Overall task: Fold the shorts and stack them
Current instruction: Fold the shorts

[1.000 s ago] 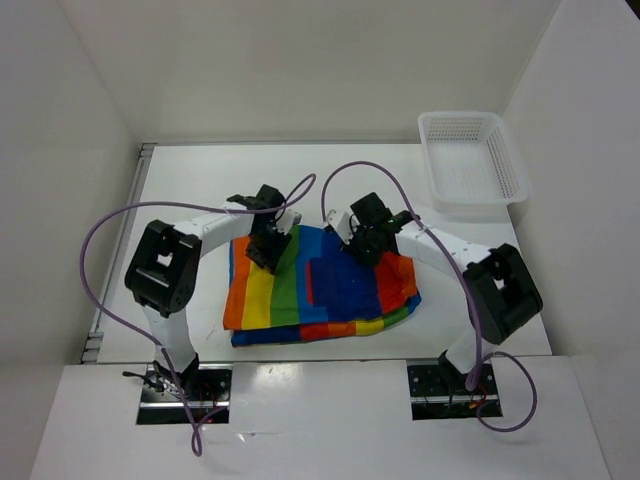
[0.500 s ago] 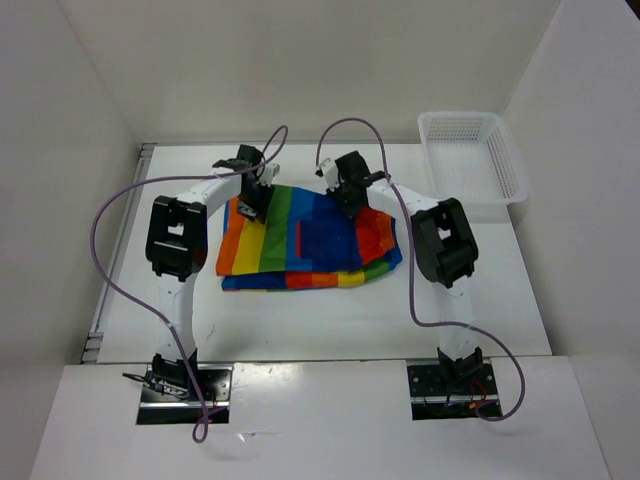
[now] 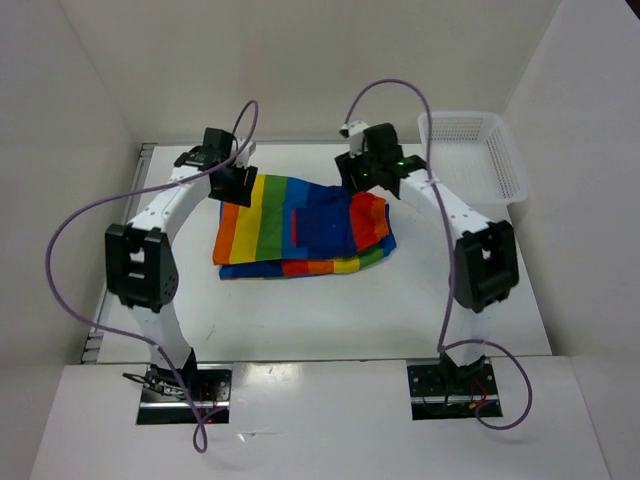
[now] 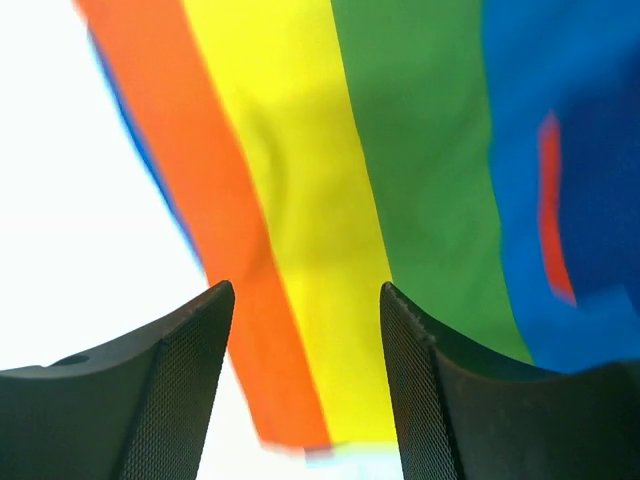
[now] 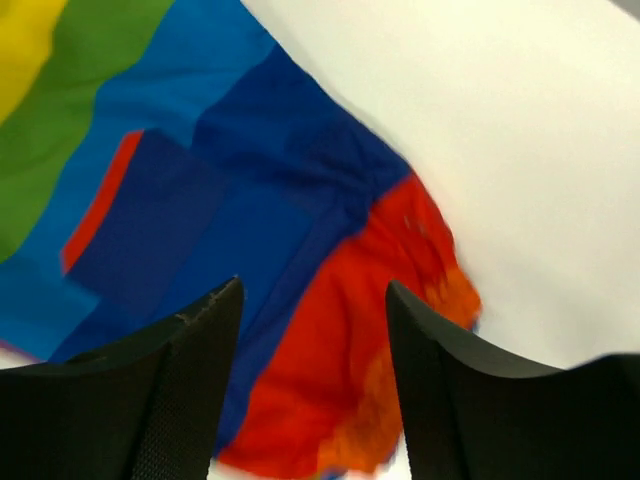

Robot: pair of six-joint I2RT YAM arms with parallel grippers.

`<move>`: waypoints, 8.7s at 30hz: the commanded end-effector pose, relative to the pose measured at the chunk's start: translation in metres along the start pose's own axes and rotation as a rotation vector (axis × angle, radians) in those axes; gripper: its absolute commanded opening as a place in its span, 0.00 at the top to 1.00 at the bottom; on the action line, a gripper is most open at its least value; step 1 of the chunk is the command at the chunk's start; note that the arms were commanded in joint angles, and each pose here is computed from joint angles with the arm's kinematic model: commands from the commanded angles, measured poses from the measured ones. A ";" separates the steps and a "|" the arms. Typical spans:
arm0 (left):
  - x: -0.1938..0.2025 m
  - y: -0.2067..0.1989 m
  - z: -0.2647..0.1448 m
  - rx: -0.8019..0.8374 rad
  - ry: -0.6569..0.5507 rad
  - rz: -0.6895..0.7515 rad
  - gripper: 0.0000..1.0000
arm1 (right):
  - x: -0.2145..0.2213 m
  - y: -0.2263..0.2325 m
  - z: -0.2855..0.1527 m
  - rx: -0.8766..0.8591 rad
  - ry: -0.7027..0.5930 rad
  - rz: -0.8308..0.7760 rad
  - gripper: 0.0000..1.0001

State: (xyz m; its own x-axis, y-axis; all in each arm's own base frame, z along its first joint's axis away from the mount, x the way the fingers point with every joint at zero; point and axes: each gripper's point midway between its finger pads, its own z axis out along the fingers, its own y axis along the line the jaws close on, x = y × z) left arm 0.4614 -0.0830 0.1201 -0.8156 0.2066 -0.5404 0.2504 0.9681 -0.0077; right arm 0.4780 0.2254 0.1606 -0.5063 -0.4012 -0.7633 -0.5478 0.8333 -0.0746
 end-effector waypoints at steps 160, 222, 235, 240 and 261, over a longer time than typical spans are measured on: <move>0.062 -0.017 0.068 0.221 0.256 -0.088 0.61 | -0.068 0.255 0.010 -0.390 -0.153 -0.560 0.99; 0.000 0.055 0.053 -0.063 0.086 -0.082 0.47 | 0.142 0.184 0.027 -0.390 0.218 -0.495 0.98; 0.046 0.000 -0.021 0.149 0.110 -0.090 0.33 | -0.028 0.163 -0.017 -0.444 -0.096 -0.196 0.61; 0.068 0.001 0.000 0.146 0.181 -0.101 0.34 | -0.077 0.111 0.023 -0.366 -0.186 -0.053 0.46; 0.137 0.005 0.023 0.102 0.400 -0.121 0.60 | -0.050 0.076 0.178 -0.231 -0.124 0.432 0.30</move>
State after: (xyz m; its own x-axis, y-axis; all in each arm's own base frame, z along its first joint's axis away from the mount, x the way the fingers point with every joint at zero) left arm 0.3796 -0.0547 0.0308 -0.9650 0.1445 -0.2187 0.1785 0.9733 -0.1445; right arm 0.5696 0.3683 0.0519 -0.6741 -0.0511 -0.7368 -0.4636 0.8059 0.3683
